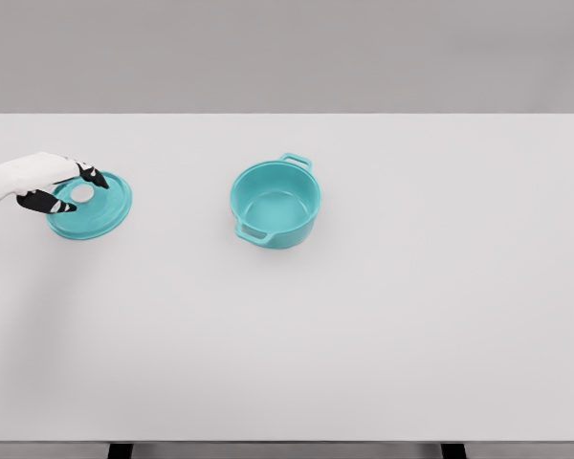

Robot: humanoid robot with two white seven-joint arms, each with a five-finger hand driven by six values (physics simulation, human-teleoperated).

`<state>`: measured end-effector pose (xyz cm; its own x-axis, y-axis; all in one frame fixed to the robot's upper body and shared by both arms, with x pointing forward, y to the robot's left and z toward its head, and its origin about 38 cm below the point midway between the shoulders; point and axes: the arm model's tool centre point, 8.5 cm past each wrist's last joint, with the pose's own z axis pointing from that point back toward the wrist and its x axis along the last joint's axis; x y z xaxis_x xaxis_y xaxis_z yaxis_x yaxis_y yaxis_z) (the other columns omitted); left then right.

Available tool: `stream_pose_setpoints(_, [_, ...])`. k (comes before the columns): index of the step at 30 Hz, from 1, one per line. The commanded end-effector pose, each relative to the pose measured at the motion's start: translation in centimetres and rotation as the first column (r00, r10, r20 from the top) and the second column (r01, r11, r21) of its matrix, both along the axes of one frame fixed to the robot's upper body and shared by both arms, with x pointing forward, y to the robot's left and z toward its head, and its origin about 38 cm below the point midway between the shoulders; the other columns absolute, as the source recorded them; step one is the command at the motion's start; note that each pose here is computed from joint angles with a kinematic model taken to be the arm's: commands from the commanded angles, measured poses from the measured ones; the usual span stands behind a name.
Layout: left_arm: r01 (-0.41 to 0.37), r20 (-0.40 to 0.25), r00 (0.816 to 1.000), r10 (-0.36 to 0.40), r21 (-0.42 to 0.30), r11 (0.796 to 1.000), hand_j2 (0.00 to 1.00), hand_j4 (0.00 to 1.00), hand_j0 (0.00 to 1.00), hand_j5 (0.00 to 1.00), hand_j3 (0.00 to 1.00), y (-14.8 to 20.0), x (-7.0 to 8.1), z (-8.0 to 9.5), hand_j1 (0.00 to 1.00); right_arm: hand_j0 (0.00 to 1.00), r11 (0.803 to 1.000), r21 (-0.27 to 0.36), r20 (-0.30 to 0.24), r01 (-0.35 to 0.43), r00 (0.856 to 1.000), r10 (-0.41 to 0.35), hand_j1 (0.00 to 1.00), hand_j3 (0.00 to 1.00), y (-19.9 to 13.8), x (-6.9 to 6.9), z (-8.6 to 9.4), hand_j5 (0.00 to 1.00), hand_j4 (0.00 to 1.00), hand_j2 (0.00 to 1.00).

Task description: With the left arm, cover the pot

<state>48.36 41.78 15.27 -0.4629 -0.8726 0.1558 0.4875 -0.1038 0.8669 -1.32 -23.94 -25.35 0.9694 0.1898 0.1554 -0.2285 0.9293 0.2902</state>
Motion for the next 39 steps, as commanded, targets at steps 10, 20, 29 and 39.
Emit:
stream_pose_setpoints(10, [0.004,-0.01,1.0,-0.004,-0.003,1.0,0.44,0.44,0.44,0.44,0.44,-0.2,-0.1,-0.5,0.44,1.0,1.0,0.001,0.001,-0.001,1.0,0.001,1.0,1.0,0.0,0.0,0.0,1.0,1.0,1.0])
stream_pose_setpoints(20, [0.116,0.035,0.993,-0.115,-0.017,0.993,0.45,0.45,0.45,0.45,0.45,-3.6,-0.3,1.2,0.45,1.0,1.0,0.0,0.0,0.0,1.0,0.0,1.0,1.0,0.0,0.0,0.0,1.0,1.0,1.0])
stream_pose_setpoints(29, [0.26,0.119,0.959,-0.257,-0.01,0.966,0.47,0.47,0.47,0.47,0.47,-7.4,-1.1,4.6,0.47,1.0,1.0,0.001,0.001,-0.001,1.0,0.001,1.0,1.0,0.0,0.0,0.0,1.0,1.0,1.0])
stream_pose_setpoints(39, [0.335,0.164,0.93,-0.329,-0.006,0.942,0.48,0.48,0.48,0.48,0.48,-9.9,-1.5,6.3,0.48,1.0,1.0,0.0,0.0,0.0,1.0,0.0,1.0,1.0,0.0,0.0,0.0,1.0,1.0,1.0])
